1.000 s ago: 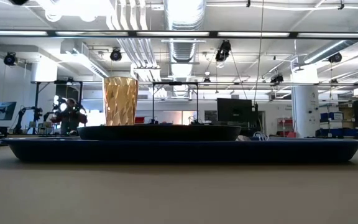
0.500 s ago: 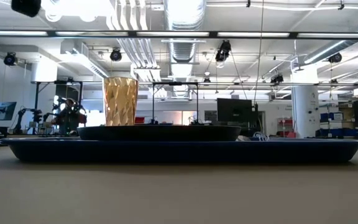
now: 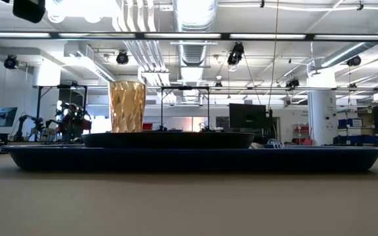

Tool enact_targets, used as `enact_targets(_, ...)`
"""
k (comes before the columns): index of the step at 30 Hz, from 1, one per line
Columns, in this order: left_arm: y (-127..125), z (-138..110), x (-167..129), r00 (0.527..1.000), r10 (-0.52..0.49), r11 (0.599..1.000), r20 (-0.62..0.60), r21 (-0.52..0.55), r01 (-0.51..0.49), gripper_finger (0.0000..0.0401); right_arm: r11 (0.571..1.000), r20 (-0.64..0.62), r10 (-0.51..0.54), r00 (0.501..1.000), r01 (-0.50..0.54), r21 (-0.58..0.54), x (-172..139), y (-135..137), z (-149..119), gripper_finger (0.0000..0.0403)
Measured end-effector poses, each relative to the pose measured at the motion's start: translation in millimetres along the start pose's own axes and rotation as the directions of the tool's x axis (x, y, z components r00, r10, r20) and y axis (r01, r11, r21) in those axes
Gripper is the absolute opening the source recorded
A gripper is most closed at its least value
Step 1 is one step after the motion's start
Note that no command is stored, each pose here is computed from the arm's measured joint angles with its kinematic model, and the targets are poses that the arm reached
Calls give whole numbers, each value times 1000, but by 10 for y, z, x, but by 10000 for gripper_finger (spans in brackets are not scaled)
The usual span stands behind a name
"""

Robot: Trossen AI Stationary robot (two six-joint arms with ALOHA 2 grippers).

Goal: Pick and place plate/cup/fork/spoon on tray
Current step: Return to Home Position

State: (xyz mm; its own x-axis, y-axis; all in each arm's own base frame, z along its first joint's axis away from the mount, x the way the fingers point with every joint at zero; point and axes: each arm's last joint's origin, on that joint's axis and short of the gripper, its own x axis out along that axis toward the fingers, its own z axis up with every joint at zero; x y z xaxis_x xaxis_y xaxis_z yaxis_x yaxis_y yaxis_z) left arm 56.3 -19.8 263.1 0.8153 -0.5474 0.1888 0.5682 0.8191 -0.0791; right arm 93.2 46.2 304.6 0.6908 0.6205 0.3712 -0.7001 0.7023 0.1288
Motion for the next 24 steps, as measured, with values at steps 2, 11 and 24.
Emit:
enact_targets(2,7,-7,10,1000,-3,1000,22,11,2,107,1000,25,7,1000,-7,2,-82,-11,-142,9)
enact_targets(11,49,-120,53,999,-7,1000,47,24,6,107,998,89,-39,995,34,56,-356,-96,-718,9)
enact_targets(24,226,-643,139,991,128,992,24,0,-128,107,999,43,-50,998,49,15,-441,-102,-851,9)
